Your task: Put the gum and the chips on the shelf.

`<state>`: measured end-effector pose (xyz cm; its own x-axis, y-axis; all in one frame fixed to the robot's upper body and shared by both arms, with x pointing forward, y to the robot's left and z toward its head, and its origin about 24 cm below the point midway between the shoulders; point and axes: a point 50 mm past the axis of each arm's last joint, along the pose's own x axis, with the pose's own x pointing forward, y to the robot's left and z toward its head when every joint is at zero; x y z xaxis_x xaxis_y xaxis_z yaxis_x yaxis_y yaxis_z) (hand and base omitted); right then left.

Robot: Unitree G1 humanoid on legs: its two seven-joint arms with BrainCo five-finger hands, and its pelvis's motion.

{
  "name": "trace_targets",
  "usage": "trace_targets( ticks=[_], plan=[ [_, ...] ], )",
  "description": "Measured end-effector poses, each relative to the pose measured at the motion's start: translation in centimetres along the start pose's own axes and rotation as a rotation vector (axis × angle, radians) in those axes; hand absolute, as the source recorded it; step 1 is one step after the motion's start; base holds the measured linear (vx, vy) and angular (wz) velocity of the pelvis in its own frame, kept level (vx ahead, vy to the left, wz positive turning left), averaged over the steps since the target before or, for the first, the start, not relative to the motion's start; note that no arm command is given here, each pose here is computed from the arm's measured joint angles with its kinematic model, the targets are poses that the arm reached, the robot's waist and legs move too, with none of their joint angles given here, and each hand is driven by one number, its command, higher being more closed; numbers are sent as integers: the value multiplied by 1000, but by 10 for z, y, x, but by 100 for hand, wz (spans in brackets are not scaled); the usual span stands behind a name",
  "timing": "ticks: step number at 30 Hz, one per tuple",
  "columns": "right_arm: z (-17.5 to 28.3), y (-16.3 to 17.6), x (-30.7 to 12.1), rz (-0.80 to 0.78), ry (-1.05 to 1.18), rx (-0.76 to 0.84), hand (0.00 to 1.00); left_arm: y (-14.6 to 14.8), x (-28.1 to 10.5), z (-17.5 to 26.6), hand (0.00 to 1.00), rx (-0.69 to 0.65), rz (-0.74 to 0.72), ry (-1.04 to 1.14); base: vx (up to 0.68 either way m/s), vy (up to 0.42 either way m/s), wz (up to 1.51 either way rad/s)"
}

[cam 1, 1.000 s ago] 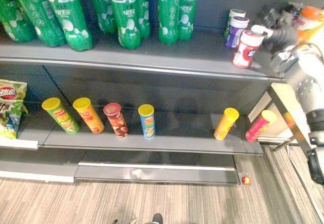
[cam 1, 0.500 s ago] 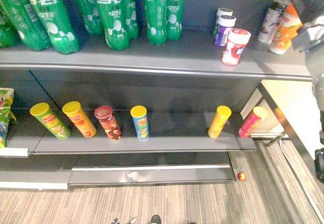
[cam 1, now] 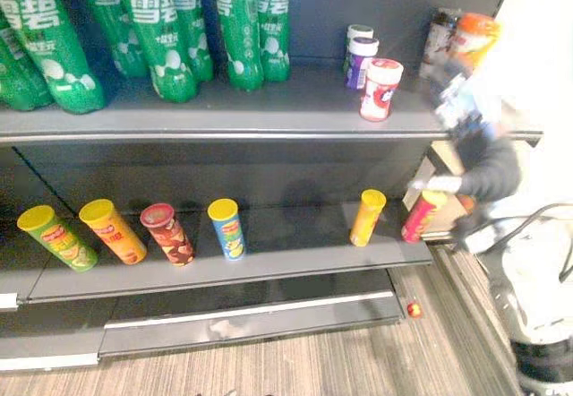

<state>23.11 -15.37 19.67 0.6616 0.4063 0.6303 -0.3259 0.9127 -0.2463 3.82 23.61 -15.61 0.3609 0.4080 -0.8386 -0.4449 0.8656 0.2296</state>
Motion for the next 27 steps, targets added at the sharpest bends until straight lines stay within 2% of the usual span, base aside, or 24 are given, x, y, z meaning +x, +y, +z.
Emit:
trace_targets(
  ticks=[5,9,11,14,16,18,20,27],
  plan=[
    [-46,48,-36,56,210,170,0,-1,0,4,0,68,46,-42,0,0,0],
    [-99,97,-93,175,554,329,0,-1,0,6,0,113,63,-61,20,9,1],
    [-119,108,-121,178,717,371,0,-2,-1,6,0,167,83,-74,21,9,0],
    [-146,117,-179,163,1009,353,0,-4,0,7,0,231,113,-79,73,17,-3],
    [-154,117,-203,151,1126,322,0,-6,0,5,0,238,126,-55,61,7,-1],
    [-162,116,-235,78,1286,308,0,-8,0,3,0,237,127,-44,68,-2,2],
    [-167,108,-269,-66,1455,305,0,-11,-1,2,0,229,112,-36,52,-6,6],
    [-163,86,-329,-448,1699,307,0,-15,-3,-9,0,262,43,22,25,2,3]
  ],
)
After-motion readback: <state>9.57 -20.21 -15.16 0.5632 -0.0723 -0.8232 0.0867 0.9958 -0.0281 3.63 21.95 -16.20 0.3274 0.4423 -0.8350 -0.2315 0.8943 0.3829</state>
